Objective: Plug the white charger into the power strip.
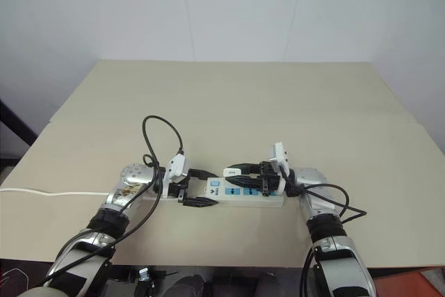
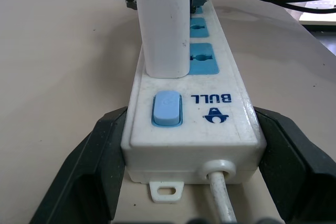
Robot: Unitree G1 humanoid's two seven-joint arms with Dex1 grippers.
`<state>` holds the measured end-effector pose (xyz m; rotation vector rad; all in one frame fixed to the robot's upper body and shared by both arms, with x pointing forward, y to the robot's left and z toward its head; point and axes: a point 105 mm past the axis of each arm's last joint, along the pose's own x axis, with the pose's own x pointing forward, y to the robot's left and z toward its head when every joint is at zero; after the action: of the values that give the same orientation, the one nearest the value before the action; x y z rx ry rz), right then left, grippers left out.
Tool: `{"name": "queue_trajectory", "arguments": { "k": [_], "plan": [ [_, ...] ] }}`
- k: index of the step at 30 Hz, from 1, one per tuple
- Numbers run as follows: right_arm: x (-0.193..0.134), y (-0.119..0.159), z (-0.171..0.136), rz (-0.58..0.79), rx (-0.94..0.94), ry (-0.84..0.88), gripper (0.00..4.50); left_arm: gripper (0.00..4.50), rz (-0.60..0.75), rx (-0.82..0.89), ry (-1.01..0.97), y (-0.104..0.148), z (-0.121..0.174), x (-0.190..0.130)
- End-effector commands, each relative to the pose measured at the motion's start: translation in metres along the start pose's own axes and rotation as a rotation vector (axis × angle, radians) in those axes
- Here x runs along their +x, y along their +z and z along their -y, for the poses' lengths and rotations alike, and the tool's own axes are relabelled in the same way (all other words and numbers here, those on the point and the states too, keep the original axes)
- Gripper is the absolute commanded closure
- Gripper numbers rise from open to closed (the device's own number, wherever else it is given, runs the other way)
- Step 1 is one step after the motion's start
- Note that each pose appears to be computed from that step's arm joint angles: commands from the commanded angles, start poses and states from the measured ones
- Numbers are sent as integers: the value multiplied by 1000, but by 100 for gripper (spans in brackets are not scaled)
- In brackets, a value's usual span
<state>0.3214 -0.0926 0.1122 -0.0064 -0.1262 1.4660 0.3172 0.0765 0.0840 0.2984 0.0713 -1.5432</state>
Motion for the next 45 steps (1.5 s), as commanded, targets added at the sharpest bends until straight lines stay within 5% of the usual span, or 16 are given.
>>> {"name": "queue_trajectory", "arguments": {
  "k": [1,4,14,18,22,32,39,45],
  "plan": [
    [-8,-31,-8,-102,102,-11,339,126,-6,11,-28,-1,4,5],
    [-7,-27,-5,-78,90,-28,339,126,-8,13,-26,-1,4,5],
    [-9,-17,-6,-40,57,-6,3,126,-7,20,-14,1,0,3],
    [-11,-16,-4,-47,51,-8,3,126,0,7,6,0,-3,3],
    [-13,-14,-3,-46,39,-12,0,4,70,-22,-5,14,-7,1],
    [-40,41,-5,-61,-147,-46,0,4,107,16,-36,55,12,-40],
    [-108,75,-13,-336,-171,-174,0,4,-51,-77,82,33,42,-100],
    [-121,95,-21,-480,-227,-201,0,4,-102,-141,188,23,50,-124]
  ]
}}
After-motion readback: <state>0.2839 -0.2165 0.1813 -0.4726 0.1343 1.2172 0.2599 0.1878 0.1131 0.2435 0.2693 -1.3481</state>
